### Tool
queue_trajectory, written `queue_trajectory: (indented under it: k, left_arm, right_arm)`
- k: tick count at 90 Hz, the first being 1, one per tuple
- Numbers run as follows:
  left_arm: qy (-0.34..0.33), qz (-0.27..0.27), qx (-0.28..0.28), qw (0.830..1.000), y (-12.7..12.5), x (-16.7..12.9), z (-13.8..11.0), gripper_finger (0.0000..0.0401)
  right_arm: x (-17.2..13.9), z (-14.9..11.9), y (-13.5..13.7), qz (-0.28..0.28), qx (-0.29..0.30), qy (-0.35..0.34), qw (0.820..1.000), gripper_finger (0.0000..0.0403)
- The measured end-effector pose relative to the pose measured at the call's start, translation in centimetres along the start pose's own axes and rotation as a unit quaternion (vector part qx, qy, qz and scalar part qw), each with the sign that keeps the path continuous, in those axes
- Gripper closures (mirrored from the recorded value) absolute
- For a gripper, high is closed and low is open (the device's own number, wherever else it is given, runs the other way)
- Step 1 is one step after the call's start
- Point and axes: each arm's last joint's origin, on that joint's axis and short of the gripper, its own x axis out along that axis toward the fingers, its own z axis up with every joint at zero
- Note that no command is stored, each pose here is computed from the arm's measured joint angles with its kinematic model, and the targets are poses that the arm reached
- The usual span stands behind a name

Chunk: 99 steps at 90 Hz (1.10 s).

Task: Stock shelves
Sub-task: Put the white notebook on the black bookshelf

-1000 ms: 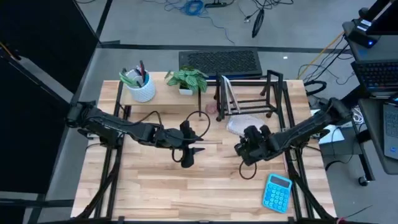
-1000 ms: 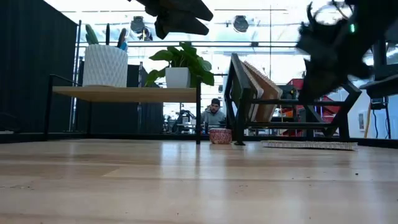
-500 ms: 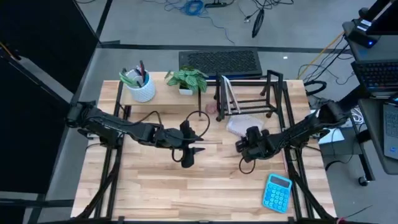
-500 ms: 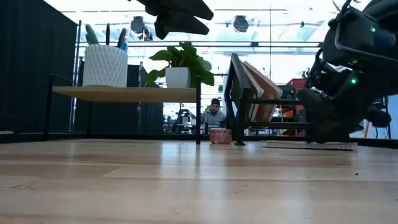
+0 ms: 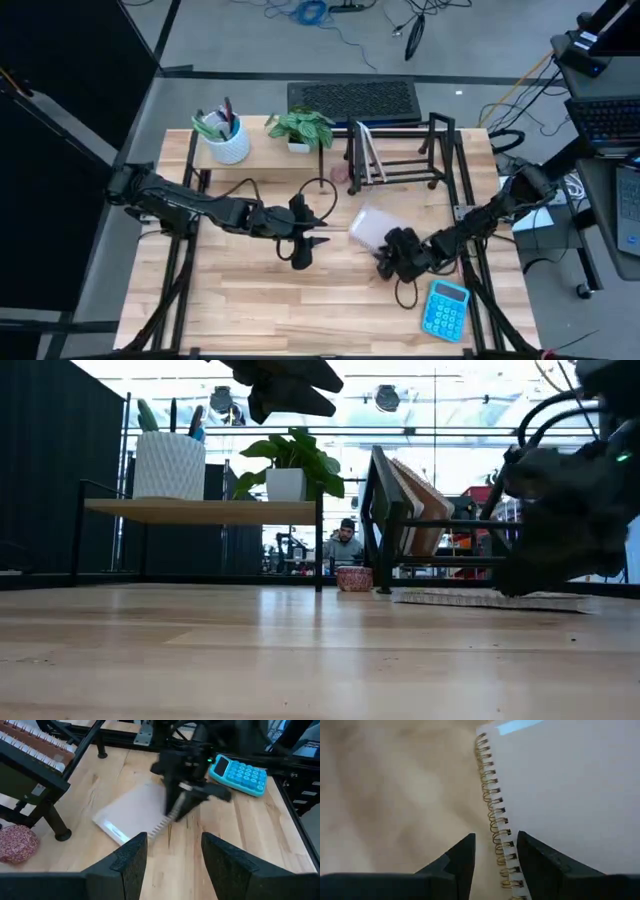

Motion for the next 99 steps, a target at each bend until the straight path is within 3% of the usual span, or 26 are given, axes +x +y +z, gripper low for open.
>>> queue_trajectory:
  k: [16, 40, 66, 84, 99]
  left_arm:
    - [0.0, 0.0, 0.0, 1.0, 0.0, 0.0, 0.0, 0.0228]
    - [0.0, -0.001, 0.001, 1.0, -0.1, 0.0, 0.0, 0.0228]
    - [0.0, -0.001, 0.001, 1.0, -0.1, 0.0, 0.0, 0.0228]
    - [0.007, 0.001, 0.002, 1.0, -0.1, 0.7, -0.4, 0.0228]
    - [0.024, 0.001, 0.006, 1.0, -0.3, 2.5, -1.5, 0.0228]
  right_arm:
    - [-0.8, -1.1, 1.4, 0.062, -0.055, 0.004, 0.997, 0.0273]
    - [-1.7, -0.7, 3.4, 0.095, -0.089, -0.006, 0.991, 0.0248]
    - [-3.6, 0.4, 2.9, 0.092, -0.095, 0.008, 0.991, 0.0188]
    - [-5.0, 1.3, 3.0, 0.116, -0.136, -0.01, 0.984, 0.0181]
    - [-5.1, 1.2, 2.7, 0.101, -0.15, -0.004, 0.984, 0.0181]
